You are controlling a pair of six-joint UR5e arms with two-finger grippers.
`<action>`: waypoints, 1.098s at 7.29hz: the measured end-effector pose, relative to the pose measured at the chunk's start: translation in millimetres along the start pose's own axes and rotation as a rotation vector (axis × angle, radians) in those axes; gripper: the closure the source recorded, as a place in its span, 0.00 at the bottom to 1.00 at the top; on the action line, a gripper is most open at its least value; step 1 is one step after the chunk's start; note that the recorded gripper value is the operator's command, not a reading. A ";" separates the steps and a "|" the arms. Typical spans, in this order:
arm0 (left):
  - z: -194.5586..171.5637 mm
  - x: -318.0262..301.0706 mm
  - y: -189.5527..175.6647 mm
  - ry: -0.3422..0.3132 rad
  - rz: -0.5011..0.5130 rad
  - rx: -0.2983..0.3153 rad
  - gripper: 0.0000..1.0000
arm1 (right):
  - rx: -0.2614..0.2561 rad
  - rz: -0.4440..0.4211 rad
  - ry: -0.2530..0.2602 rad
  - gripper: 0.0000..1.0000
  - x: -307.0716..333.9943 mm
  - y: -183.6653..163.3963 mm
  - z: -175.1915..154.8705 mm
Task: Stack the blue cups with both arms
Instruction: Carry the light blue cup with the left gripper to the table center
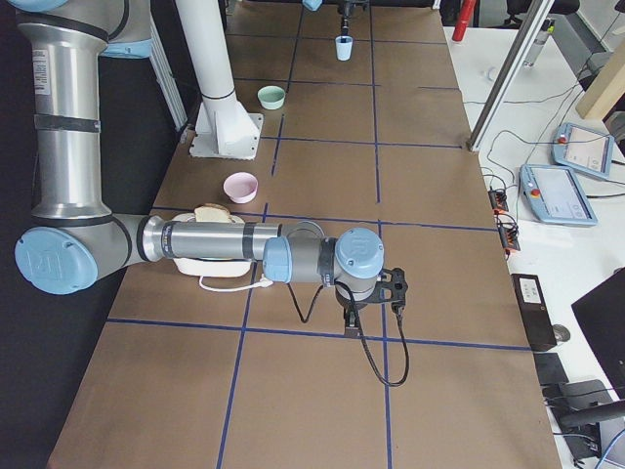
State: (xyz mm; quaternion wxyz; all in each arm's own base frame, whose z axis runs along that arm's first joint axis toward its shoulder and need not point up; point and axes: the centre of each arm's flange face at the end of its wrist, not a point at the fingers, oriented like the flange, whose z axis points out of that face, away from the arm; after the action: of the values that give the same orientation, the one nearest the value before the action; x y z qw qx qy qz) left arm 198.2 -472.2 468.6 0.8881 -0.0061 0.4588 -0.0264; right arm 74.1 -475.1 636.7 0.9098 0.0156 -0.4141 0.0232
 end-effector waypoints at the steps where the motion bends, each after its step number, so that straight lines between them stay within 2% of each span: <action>1: -6.7 57.1 -14.6 -0.005 -0.028 -0.001 0.98 | 0.001 -0.002 0.000 0.00 -0.8 -0.5 -0.6; 2: 6.1 130.9 -13.9 -0.007 -0.066 -0.018 0.98 | 0.005 -0.007 -0.001 0.00 -3.0 -1.7 -2.4; 4: 48.2 288.4 18.4 -0.005 -0.148 -0.040 0.97 | 0.011 -0.013 -0.002 0.00 -6.2 -1.9 -5.2; 5: 62.0 348.3 28.2 0.005 -0.180 -0.044 0.97 | 0.011 -0.014 -0.001 0.00 -6.3 -1.2 -5.4; 6: 74.0 387.9 33.5 0.008 -0.191 -0.050 0.97 | 0.011 -0.014 -0.001 0.00 -6.4 -0.7 -5.5; 8: 99.1 426.9 43.8 -0.009 -0.176 -0.040 0.97 | 0.011 -0.015 -0.001 0.00 -6.7 0.3 -5.7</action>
State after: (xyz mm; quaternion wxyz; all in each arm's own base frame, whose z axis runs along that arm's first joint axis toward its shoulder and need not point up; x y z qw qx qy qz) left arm 527.3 -452.2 176.7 0.8841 -0.0644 0.4530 -0.0952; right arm 74.0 -474.7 628.0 0.9096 0.0239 -0.4143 0.0188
